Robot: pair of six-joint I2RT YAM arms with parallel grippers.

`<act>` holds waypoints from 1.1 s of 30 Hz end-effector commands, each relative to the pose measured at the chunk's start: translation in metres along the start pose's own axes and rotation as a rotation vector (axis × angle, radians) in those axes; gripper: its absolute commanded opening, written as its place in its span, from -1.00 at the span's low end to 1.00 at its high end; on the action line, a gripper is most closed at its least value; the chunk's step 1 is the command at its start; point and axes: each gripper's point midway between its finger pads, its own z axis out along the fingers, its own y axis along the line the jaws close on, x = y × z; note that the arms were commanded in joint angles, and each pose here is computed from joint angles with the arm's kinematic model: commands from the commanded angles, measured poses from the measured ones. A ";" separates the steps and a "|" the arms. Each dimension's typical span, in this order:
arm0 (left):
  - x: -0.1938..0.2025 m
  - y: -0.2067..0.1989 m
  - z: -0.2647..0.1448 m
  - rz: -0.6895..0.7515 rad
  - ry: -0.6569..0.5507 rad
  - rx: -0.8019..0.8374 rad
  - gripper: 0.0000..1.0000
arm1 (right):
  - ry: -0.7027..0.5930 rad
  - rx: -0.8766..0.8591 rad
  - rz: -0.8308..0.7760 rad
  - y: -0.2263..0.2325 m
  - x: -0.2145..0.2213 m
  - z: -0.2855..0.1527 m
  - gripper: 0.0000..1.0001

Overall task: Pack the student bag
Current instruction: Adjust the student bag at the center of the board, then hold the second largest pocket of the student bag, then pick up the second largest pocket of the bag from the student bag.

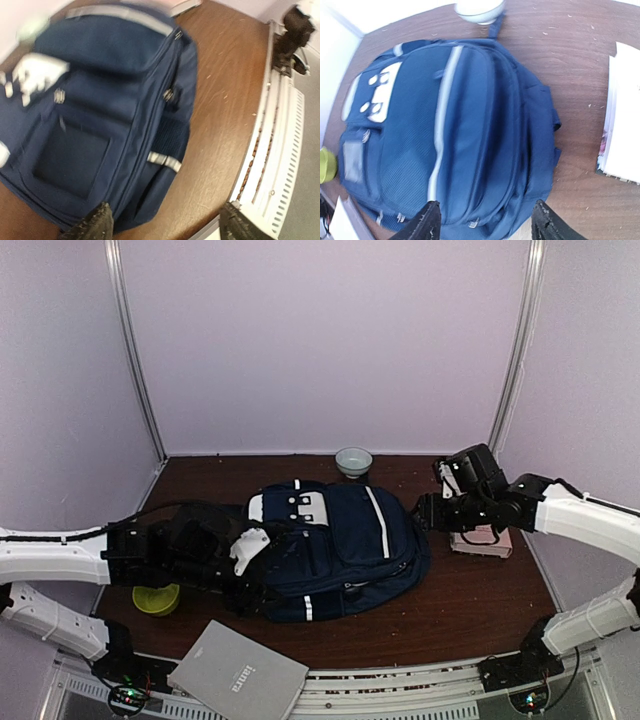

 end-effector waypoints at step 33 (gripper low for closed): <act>-0.021 0.040 0.096 0.485 0.098 -0.207 -1.00 | 0.139 -0.327 -0.141 0.120 0.106 0.037 -0.37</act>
